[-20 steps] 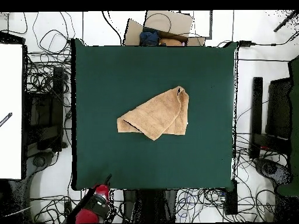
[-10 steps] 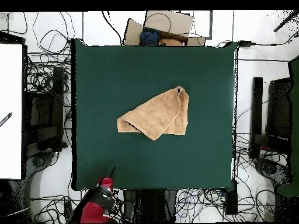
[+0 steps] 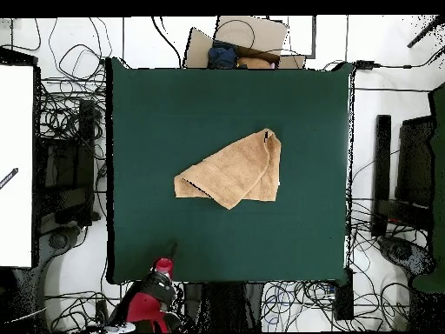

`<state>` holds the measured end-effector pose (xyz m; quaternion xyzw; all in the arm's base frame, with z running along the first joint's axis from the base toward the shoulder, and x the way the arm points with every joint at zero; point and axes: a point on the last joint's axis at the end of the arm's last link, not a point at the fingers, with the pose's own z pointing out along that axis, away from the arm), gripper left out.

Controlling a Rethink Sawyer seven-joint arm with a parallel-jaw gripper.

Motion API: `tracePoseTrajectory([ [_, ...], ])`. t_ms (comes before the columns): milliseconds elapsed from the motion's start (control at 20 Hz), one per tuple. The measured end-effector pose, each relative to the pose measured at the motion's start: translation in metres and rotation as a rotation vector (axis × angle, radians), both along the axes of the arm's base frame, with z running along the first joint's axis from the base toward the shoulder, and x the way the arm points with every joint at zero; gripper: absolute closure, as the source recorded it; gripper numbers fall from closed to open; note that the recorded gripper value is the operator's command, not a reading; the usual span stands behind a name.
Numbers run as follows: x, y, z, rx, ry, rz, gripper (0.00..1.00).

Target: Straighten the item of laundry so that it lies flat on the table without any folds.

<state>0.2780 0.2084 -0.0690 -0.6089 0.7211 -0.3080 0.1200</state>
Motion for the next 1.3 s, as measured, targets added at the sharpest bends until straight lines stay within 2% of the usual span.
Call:
tracePoseTrajectory([
  [450, -0.004, -0.008, -0.004, 0.008, -0.073, 0.068, 0.00],
  [900, 0.000, -0.016, -0.002, 0.047, -0.058, 0.088, 0.00],
  [1300, 0.007, -0.021, 0.000, 0.066, -0.052, 0.061, 0.00],
])
